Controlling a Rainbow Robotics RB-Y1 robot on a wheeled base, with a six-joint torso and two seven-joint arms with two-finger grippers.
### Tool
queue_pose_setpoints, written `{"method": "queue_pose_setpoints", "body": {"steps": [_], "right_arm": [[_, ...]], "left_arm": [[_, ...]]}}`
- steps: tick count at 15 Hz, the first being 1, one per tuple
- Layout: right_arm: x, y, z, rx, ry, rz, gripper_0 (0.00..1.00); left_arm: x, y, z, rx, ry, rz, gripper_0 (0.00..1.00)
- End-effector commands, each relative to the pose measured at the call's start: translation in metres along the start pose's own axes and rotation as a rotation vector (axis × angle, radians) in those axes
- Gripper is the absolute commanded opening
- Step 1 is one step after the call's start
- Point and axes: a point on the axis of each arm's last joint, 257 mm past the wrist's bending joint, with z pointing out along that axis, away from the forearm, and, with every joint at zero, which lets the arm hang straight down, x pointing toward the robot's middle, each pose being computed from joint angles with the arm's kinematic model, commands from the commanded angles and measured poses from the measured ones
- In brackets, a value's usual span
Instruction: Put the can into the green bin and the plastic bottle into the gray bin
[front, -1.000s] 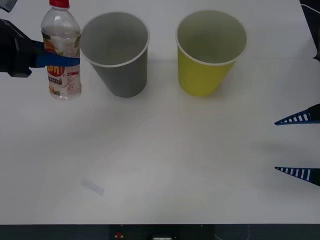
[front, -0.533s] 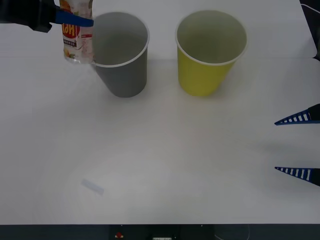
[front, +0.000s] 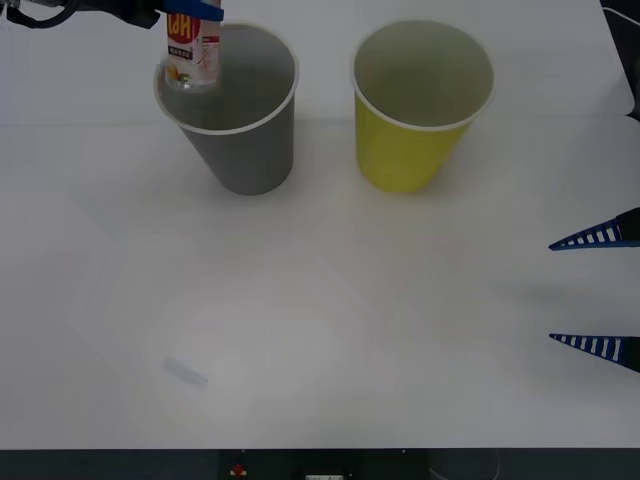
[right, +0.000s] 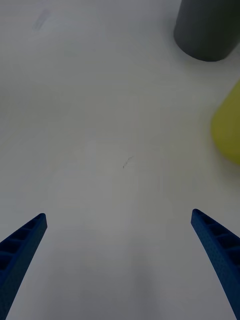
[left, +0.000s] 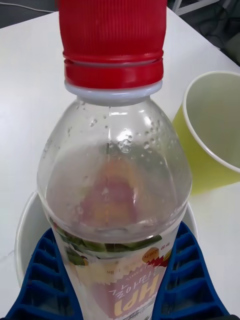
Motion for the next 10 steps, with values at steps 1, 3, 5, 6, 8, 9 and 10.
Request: {"method": "queue_pose_setpoints", "body": {"steps": [1, 3, 5, 6, 8, 9, 10], "right_arm": [[0.0, 0.0, 0.0, 0.0, 0.0, 0.0, 1.0], [0.0, 0.0, 0.0, 0.0, 0.0, 0.0, 1.0], [0.0, 0.0, 0.0, 0.0, 0.0, 0.0, 1.0], [0.0, 0.0, 0.0, 0.0, 0.0, 0.0, 1.0], [0.0, 0.0, 0.0, 0.0, 0.0, 0.0, 1.0], [0.0, 0.0, 0.0, 0.0, 0.0, 0.0, 1.0], [0.0, 0.0, 0.0, 0.0, 0.0, 0.0, 1.0]], "left_arm": [[0.0007, -0.0013, 0.0018, 0.004, 0.0, 0.01, 0.0], [0.0004, -0.0049, 0.0018, 0.018, -0.001, 0.025, 0.85], [0.0011, -0.0051, 0.0018, 0.018, 0.002, 0.051, 1.0], [0.0015, -0.0055, 0.0018, 0.02, 0.003, 0.052, 1.0], [0.0002, -0.0083, 0.0004, 0.033, -0.002, 0.056, 1.0], [0.0018, -0.0089, -0.0011, 0.038, 0.004, 0.078, 1.0], [0.0047, -0.0092, -0.0078, 0.053, 0.013, 0.085, 1.0]]}}
